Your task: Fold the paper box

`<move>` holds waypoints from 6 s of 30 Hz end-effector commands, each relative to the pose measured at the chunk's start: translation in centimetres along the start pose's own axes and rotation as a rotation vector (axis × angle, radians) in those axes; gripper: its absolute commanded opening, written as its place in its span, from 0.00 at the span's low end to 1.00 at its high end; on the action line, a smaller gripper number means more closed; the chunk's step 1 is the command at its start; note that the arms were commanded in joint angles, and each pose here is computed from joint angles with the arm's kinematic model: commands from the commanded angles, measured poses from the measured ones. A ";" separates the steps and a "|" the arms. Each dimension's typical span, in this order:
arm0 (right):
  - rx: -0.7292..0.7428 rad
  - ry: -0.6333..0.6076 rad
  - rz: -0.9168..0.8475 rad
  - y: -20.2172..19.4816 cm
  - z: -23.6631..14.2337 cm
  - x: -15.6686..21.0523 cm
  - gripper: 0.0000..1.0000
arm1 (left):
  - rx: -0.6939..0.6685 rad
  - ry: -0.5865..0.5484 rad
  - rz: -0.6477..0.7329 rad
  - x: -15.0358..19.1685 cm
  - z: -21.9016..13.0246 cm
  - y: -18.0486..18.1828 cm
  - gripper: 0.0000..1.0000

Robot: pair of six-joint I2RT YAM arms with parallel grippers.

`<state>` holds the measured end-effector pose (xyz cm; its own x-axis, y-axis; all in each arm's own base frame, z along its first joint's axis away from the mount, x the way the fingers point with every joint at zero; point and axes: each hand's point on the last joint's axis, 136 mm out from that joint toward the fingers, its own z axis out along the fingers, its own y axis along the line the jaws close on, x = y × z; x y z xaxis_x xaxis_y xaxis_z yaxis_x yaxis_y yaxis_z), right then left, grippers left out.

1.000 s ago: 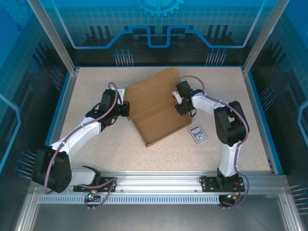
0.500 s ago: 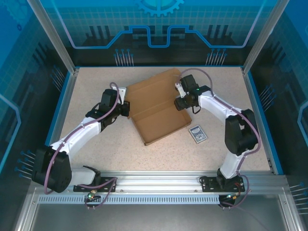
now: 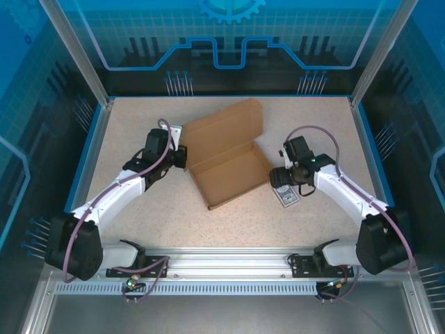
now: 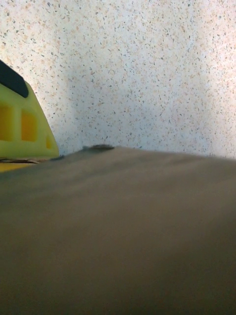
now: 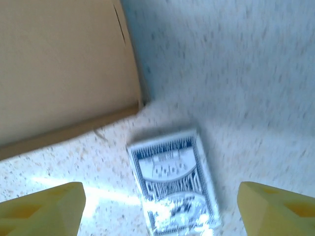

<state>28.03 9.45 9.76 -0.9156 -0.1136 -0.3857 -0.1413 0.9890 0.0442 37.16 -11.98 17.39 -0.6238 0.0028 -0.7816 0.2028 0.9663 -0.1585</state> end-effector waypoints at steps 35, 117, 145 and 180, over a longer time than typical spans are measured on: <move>0.038 0.295 0.108 -3.8 5.3 3.4 0.75 | 0.053 -0.087 -0.003 -2.3 -1.4 -1.0 0.05; -0.053 -0.167 -0.047 4.8 1.7 -12.4 0.89 | 0.076 -0.095 -0.021 -2.5 -0.3 -1.4 0.07; -0.210 -0.544 -0.365 0.1 2.4 -26.0 0.76 | 0.082 -0.087 0.123 -4.2 4.4 -1.8 0.13; -0.316 -0.548 -0.429 2.1 2.0 -25.7 0.08 | 0.082 -0.077 0.086 -4.4 4.3 -1.8 0.22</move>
<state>52.22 14.86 16.85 -0.4444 -0.3588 -0.8208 -0.6660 0.7452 0.0348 42.19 -14.51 17.11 -0.5609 0.0819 -0.8238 0.3071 0.9447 -0.1152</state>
